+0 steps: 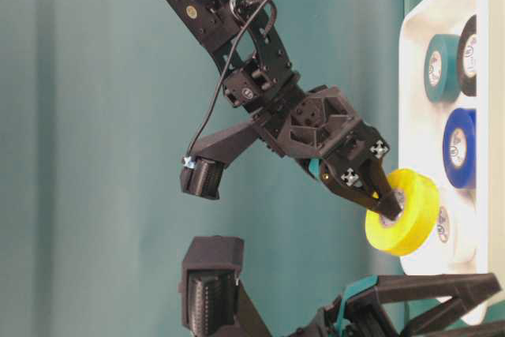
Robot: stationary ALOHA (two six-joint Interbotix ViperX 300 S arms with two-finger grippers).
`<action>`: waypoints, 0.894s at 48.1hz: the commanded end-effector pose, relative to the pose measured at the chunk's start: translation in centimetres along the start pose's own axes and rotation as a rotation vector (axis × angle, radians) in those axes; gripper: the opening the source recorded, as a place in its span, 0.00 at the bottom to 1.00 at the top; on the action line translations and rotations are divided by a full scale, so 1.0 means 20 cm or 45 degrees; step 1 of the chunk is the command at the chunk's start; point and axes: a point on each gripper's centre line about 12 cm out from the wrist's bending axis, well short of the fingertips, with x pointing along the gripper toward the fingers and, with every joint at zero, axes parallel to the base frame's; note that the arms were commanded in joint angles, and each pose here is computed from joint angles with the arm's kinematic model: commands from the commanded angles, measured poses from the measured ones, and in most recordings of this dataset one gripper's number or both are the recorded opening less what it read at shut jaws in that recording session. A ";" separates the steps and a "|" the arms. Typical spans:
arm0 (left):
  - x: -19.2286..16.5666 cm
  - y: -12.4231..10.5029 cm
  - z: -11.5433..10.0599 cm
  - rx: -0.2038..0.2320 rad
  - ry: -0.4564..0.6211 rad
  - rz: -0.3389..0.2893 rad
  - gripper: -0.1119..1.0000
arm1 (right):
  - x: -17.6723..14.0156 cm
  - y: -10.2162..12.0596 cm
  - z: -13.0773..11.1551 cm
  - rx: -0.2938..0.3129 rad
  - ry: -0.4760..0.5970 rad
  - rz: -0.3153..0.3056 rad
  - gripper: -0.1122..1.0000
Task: Put the tape alternately from left to right into the white case.
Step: 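Carry the yellow roll into the white case and release it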
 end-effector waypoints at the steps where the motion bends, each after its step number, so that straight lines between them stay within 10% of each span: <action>1: -0.03 0.00 0.03 0.000 -0.039 -0.001 0.83 | -0.03 0.00 0.09 -0.001 -0.059 0.002 0.36; 7: -0.03 -0.01 0.04 0.001 -0.045 -0.002 0.83 | -0.03 0.00 0.09 -0.001 -0.059 0.002 0.39; 18: -0.03 0.00 0.04 0.000 -0.047 -0.001 0.83 | -0.03 0.00 0.07 -0.001 -0.054 0.006 0.93; 43: -0.03 -0.01 0.04 -0.001 -0.047 -0.002 0.83 | -0.04 0.03 0.04 -0.006 -0.032 0.017 0.90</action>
